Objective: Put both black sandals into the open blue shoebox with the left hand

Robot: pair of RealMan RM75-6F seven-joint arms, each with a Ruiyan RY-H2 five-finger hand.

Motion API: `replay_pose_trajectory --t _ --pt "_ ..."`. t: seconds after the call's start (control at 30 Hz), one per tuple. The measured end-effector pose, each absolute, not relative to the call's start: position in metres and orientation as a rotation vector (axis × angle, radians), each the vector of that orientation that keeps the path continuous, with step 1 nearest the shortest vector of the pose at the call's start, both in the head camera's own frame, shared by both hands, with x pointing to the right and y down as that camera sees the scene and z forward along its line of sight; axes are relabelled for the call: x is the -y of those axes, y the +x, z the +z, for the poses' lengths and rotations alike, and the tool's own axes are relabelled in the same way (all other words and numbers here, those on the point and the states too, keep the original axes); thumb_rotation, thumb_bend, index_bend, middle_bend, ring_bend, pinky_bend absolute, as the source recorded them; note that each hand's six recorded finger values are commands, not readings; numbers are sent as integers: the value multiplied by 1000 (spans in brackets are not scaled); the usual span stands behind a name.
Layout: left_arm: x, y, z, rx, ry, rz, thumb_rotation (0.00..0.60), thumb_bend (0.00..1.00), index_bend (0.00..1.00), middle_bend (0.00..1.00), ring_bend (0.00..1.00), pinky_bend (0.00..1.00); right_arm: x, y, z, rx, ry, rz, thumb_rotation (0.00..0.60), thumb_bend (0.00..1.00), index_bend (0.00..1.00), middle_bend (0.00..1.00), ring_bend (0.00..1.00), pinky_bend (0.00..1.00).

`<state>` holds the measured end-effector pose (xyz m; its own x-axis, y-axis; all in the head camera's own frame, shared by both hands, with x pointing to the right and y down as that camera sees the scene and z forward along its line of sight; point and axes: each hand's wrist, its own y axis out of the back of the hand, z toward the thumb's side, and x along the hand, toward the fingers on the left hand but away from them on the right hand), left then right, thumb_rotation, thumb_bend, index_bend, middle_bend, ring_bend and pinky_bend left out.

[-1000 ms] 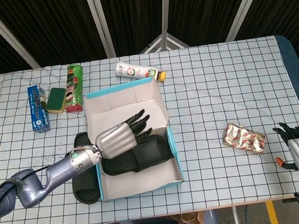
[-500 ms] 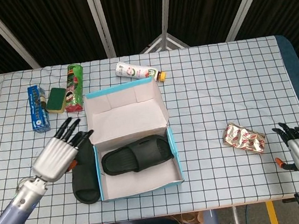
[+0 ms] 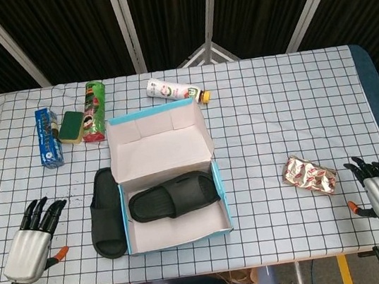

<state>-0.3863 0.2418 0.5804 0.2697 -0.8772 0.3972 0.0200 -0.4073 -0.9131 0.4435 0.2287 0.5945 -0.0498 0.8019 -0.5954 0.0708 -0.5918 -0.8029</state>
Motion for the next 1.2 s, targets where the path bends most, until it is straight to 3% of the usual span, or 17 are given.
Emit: replay_pose_trajectory --t 0.17,0.7,1.2 --pt "-257 -377 605 -773 -1694 -1267 600 152 61 127 0 0 -229 445 593 940 -1673 1694 600 290 163 85 158 99" --pt "-256 -347 647 -655 -1712 -1218 600 152 55 146 0 0 -229 448 593 943 -1672 1700 600 291 163 85 158 99" --pt "-264 -341 657 -630 -1653 -1183 600 152 55 182 0 0 -230 447 593 943 -1688 1699 600 291 163 85 157 87"
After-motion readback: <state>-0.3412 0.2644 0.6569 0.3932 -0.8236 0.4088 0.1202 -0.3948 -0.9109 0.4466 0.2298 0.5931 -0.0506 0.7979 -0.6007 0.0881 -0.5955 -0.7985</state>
